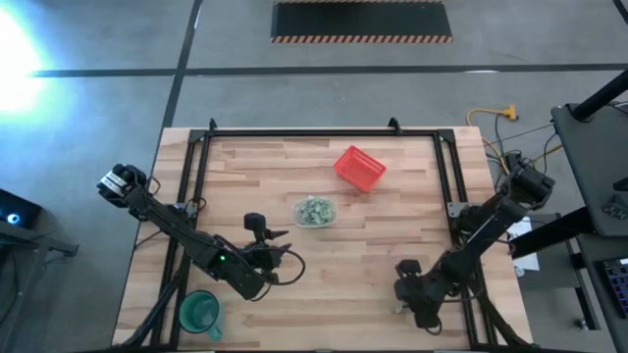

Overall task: Pick and place items into bin
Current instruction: Put the stevia packet into the transparent bin

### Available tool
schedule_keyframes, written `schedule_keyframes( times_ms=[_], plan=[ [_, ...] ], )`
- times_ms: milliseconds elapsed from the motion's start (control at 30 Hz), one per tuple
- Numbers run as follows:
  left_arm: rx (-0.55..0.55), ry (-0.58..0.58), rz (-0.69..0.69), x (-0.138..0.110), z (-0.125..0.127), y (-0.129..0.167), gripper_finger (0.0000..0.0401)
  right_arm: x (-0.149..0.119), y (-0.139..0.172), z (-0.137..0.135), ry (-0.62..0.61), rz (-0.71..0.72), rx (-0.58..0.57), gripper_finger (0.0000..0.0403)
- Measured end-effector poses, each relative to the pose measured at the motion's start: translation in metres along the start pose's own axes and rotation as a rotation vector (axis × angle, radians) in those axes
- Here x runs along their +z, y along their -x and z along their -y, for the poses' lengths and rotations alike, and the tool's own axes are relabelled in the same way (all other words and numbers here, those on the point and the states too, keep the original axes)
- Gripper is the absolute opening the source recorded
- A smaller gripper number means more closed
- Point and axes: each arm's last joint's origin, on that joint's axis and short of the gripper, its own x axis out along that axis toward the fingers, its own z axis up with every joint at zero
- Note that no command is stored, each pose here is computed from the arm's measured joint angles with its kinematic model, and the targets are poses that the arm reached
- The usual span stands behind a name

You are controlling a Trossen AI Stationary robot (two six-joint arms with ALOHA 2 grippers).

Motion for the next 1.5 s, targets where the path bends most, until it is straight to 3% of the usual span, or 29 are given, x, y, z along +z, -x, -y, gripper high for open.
schedule_keyframes(
  times_ms=[400,667,833,1233,1500],
  plan=[
    [0.0,0.0,0.0,0.0,0.0,0.0,0.0155,-0.01,-0.009,-0.012,0.055,0.053,-0.033,0.0187],
    [0.002,-0.001,-0.003,-0.001,0.0,-0.001,0.0155,-0.014,-0.026,-0.01,0.071,0.022,-0.08,0.019],
    [0.005,-0.011,-0.012,-0.002,0.003,-0.004,0.0155,-0.012,-0.02,-0.01,0.092,0.048,-0.084,0.0155],
    [0.007,-0.015,-0.015,-0.003,0.004,-0.005,0.0155,-0.013,-0.018,-0.008,0.169,0.061,-0.125,0.0017],
    [0.011,-0.013,-0.018,-0.003,0.003,-0.006,0.0155,-0.007,-0.016,-0.003,0.279,0.132,-0.214,0.0013]
  ],
)
